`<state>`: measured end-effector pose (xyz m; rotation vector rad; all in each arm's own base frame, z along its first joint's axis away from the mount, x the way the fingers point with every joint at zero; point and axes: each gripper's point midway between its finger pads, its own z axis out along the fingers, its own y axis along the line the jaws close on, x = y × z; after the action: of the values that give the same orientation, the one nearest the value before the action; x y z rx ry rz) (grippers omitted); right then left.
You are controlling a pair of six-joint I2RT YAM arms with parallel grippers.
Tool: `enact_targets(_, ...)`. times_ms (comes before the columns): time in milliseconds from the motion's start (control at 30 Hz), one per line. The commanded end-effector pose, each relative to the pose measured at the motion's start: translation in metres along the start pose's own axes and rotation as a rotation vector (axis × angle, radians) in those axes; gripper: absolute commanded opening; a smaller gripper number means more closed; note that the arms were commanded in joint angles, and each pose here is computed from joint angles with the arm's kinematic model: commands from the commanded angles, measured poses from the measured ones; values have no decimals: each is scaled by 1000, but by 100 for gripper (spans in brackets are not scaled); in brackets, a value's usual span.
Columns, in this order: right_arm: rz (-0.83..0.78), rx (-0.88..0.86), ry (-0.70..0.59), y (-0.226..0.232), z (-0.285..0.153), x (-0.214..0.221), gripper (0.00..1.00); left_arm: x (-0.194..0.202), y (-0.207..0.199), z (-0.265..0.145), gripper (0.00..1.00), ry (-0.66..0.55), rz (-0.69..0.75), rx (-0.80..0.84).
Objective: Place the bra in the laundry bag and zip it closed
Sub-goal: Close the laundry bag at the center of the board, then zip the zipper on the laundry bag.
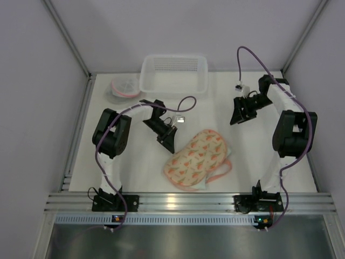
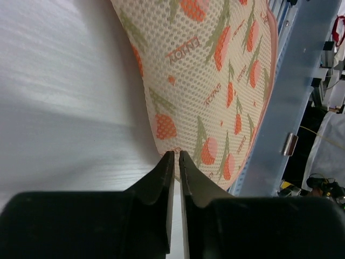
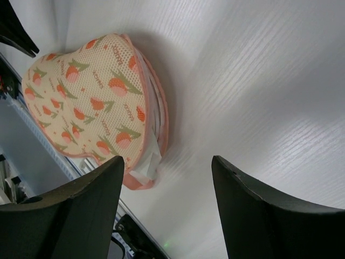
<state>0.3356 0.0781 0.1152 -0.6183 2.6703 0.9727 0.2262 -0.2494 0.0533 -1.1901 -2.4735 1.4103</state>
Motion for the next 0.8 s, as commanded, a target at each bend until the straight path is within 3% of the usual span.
enact_targets(0, -16, 21, -46, -1, -12, -10, 67, -13, 2, -1, 11, -1, 10, -7)
enact_targets(100, -10, 23, -52, -4, -15, -11, 67, -8, 9, -1, 38, 35, -8, -38)
enact_targets(167, -7, 22, -53, -6, -16, -11, 67, -1, 9, 0, 50, 46, -12, -43)
enact_targets(467, 3, 18, -49, -12, -14, -13, 67, 36, -16, 18, 55, 117, 0, 48)
enact_targets(533, 7, 17, -44, -13, -14, -13, 67, 39, -20, 24, 49, 125, -21, 72)
enact_targets(633, -1, 21, -47, -13, -15, -14, 67, 32, -16, 22, 21, 123, -16, 51)
enact_targets(733, 2, 17, -43, -14, -14, -13, 67, 18, -11, 15, 1, 109, 28, 11)
enact_targets(767, 3, 14, -41, -15, -13, -13, 67, 17, -5, 13, 0, 125, 55, -31)
